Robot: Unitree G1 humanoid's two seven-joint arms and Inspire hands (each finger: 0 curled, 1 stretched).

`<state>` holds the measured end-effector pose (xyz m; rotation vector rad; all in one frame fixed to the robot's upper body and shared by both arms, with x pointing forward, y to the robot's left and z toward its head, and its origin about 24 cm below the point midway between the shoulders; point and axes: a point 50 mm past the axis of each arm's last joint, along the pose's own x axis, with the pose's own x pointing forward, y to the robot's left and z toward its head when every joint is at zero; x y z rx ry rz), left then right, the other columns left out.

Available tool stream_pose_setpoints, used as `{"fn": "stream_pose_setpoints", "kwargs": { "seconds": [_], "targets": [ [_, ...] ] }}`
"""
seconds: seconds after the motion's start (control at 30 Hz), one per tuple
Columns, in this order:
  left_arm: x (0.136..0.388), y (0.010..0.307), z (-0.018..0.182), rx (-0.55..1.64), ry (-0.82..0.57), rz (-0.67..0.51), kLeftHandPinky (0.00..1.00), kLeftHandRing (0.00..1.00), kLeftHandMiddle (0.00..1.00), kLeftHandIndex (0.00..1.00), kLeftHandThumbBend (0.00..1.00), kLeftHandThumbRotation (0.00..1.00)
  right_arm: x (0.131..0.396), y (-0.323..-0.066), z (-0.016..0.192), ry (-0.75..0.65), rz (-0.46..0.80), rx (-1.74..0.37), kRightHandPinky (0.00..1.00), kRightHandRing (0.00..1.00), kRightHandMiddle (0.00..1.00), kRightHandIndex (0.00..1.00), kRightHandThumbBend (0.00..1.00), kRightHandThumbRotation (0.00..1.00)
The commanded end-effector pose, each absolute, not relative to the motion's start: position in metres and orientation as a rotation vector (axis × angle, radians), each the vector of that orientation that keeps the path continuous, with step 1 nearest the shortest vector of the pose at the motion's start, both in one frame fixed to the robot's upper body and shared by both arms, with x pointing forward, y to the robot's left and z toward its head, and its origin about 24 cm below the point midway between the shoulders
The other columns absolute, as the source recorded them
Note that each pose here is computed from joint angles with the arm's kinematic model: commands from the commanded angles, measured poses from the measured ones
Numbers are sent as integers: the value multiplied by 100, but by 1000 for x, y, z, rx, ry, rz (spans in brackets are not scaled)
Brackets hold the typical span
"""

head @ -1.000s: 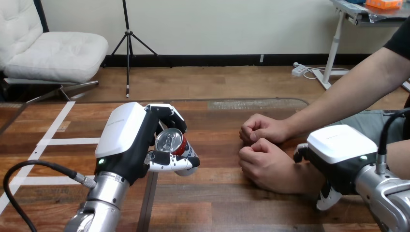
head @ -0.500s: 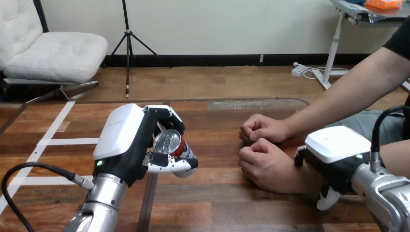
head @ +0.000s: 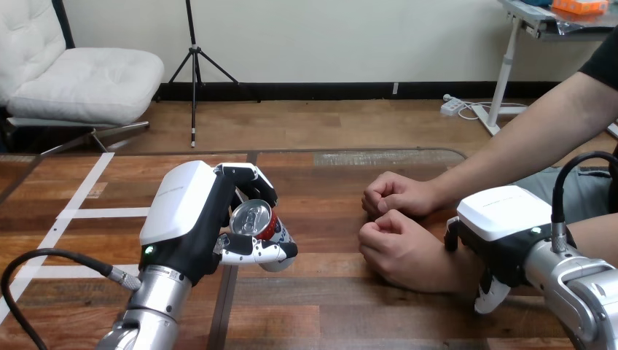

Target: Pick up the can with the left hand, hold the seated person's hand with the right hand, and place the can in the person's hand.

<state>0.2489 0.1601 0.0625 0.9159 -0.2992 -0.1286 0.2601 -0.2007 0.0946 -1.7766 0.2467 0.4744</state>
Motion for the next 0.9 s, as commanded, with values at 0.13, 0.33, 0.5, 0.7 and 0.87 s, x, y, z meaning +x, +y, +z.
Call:
{"fn": "stream_pose_setpoints", "kwargs": {
  "seconds": [0.13,0.33,0.5,0.7,0.87],
  "targets": [
    [257,161,91,908,-426,-71,27,32,39,43,70,0,271,-204,104,257,416,-1808,69,74,76,73,77,11],
    [257,161,91,904,-422,-73,27,32,39,43,70,0,271,-205,104,271,403,-1805,69,75,77,74,76,9],
    [257,161,91,905,-421,-75,27,32,40,43,70,0,272,-207,103,296,389,-1801,70,76,79,76,76,9],
    [257,162,90,912,-422,-72,27,32,40,43,70,0,272,-208,102,298,373,-1801,71,77,80,77,77,8],
    [257,162,90,910,-424,-72,27,33,40,43,71,0,273,-210,102,305,358,-1807,72,78,81,79,77,9]
  ]
}}
